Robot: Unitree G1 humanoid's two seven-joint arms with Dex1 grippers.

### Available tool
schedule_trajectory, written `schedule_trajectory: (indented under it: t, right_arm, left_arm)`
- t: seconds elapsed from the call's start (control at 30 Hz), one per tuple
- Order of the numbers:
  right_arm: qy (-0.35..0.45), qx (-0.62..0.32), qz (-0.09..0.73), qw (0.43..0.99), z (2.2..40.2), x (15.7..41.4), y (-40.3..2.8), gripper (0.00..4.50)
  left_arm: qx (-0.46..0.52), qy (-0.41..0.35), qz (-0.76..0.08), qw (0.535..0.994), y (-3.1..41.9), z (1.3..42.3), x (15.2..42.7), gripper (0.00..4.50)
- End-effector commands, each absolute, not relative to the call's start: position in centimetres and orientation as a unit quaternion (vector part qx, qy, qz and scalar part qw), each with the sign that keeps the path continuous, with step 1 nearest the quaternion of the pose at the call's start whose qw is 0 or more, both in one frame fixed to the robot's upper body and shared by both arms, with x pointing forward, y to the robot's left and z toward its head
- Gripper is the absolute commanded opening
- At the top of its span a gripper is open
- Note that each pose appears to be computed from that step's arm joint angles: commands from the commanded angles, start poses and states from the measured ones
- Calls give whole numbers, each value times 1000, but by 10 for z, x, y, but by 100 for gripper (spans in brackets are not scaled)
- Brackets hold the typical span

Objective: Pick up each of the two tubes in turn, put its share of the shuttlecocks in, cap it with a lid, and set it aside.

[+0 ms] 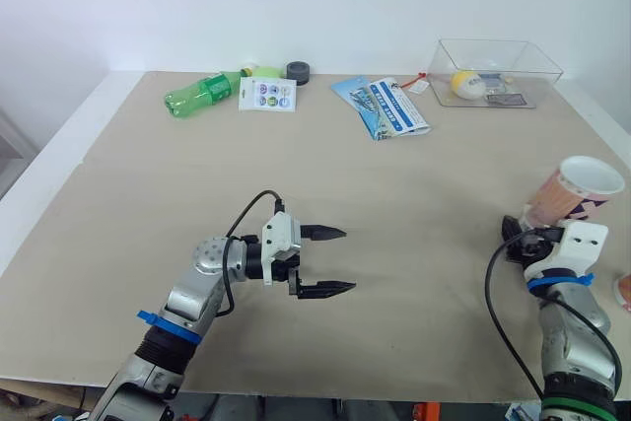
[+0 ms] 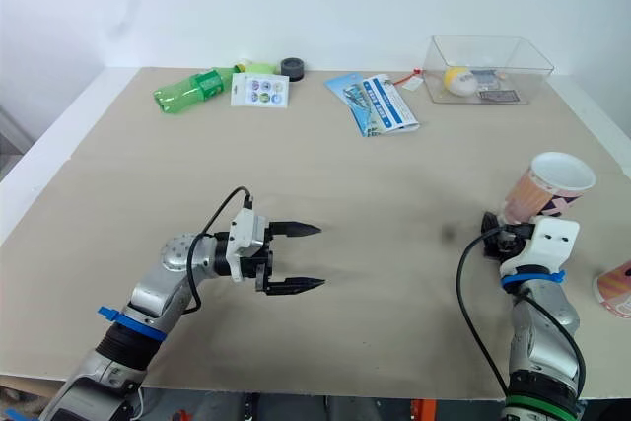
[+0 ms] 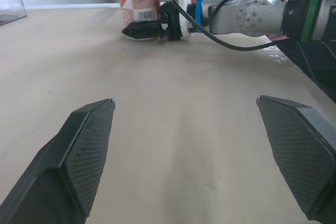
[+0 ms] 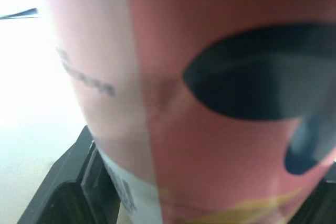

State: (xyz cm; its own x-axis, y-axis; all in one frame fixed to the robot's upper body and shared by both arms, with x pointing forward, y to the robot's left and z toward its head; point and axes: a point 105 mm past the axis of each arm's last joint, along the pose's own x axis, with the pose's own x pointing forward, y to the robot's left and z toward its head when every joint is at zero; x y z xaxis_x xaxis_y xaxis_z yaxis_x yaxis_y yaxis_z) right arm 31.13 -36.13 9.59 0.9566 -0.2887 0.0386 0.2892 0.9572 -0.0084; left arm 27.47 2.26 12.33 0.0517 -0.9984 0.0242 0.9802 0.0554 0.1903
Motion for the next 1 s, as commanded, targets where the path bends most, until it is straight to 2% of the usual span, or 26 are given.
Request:
schedule_trajectory:
  t: [0.03,0.1,0.13,0.47,0.8,1.0]
  right_arm:
    - [-30,0,-160,987,98,311,-370,379]
    - [-24,5,-156,988,94,312,-369,437]
    - [-19,4,-154,988,92,312,-369,443]
    - [4,-28,-113,993,91,303,-365,443]
    - [23,-27,-88,995,107,276,-355,443]
    - [58,-64,-44,995,114,256,-345,443]
  left_arm:
    - [74,-94,-684,720,21,132,275,450]
    - [74,-93,-681,722,21,131,275,450]
    - [73,-92,-680,724,21,130,275,450]
    - [72,-87,-672,732,21,125,276,450]
    - [75,-86,-677,727,18,124,279,450]
    - [76,-86,-681,724,17,123,281,450]
